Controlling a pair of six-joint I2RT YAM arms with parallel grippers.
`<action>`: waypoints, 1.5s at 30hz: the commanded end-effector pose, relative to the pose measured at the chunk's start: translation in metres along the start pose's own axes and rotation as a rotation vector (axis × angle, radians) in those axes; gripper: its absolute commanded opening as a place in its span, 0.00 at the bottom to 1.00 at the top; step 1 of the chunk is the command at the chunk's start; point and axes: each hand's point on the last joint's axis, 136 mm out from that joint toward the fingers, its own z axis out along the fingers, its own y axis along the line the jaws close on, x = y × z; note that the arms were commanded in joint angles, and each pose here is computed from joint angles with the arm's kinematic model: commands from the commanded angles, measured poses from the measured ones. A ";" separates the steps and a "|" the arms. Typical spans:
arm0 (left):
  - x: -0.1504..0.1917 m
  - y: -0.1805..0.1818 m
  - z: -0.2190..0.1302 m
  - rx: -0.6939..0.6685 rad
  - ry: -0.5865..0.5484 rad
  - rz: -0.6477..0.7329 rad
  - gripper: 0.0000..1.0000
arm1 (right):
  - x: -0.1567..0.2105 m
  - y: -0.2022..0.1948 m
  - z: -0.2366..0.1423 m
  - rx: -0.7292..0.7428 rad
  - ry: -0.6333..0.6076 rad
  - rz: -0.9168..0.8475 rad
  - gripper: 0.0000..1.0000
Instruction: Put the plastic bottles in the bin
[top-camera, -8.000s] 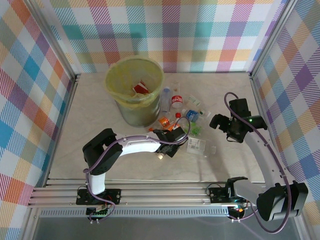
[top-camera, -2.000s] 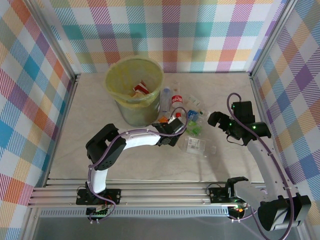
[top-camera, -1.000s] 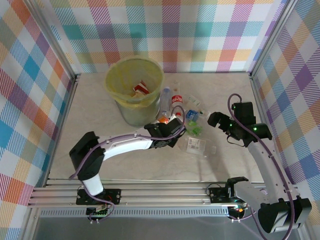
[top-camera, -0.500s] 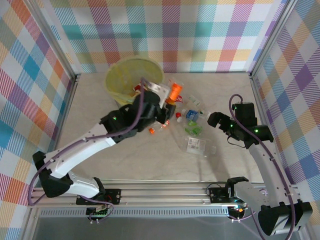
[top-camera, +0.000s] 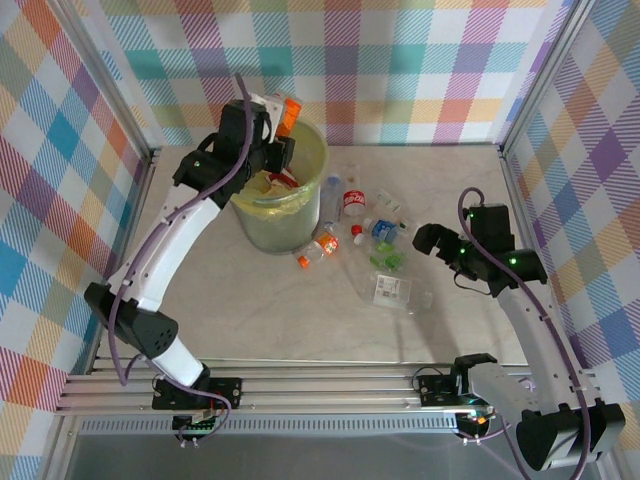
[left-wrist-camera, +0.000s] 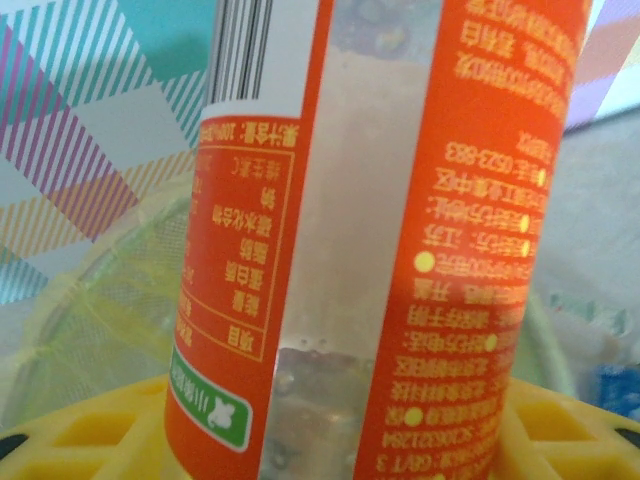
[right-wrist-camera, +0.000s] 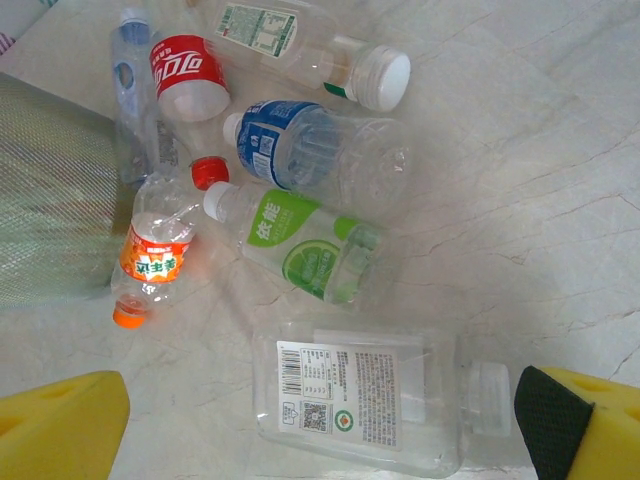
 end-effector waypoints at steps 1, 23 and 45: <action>-0.003 0.002 0.007 0.070 0.007 0.216 0.44 | -0.008 0.010 -0.006 -0.033 -0.015 0.000 1.00; 0.058 0.047 0.101 0.272 0.152 0.550 0.48 | -0.010 0.012 -0.008 -0.026 -0.005 0.003 1.00; 0.071 0.061 0.116 0.210 0.222 0.603 0.85 | -0.004 0.020 0.010 -0.067 0.077 -0.050 1.00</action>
